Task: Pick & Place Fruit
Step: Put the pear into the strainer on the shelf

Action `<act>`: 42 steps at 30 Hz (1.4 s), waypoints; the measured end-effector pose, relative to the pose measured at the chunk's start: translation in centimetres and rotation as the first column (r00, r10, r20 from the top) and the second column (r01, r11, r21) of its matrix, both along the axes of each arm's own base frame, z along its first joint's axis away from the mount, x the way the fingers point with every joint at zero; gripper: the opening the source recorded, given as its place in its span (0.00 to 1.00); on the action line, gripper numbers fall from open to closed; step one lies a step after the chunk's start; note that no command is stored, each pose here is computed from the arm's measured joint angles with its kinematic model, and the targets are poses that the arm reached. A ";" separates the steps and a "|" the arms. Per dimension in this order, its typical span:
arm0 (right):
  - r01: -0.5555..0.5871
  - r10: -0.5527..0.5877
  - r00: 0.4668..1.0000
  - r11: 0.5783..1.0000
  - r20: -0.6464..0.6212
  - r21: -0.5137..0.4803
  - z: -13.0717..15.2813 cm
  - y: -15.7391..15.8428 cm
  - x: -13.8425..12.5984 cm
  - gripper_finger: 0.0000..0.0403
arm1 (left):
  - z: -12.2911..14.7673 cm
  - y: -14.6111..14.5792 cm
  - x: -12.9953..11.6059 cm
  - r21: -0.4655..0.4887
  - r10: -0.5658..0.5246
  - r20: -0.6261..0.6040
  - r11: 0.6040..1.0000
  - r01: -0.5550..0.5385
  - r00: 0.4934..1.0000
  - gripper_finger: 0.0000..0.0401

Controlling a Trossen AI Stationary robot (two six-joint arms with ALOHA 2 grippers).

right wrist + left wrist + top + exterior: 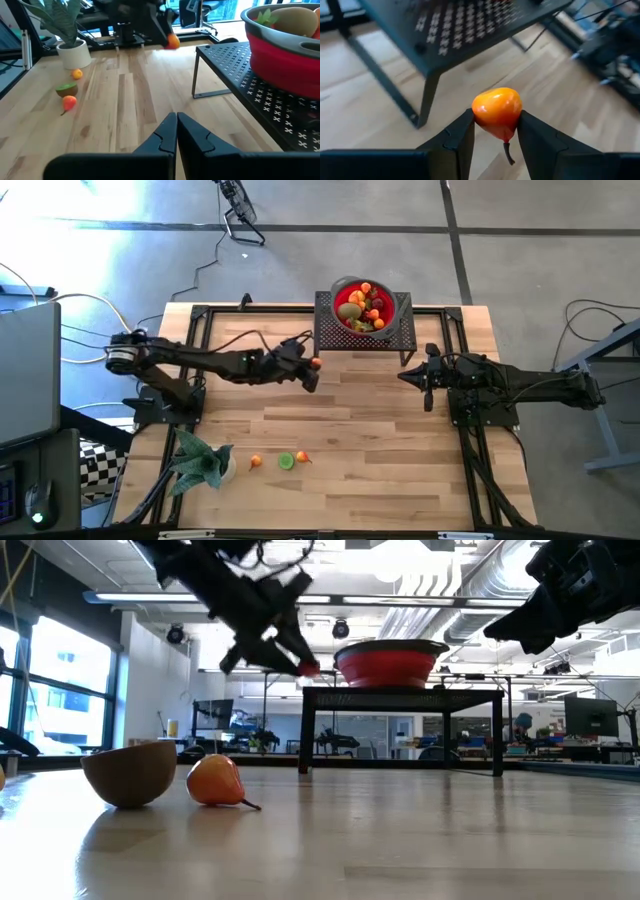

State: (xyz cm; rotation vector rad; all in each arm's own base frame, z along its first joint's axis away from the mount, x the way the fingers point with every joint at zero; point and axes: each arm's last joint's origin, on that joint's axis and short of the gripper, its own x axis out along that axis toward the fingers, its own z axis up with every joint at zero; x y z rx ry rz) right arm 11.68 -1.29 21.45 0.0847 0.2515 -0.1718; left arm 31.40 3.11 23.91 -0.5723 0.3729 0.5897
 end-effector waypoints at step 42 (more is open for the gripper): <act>-0.001 0.001 1.000 1.000 -0.002 -0.007 0.0 0.0 0.0 0.01 | 10.6 9.2 6.6 0.408 -0.141 0.234 0.913 0.035 0.962 0.33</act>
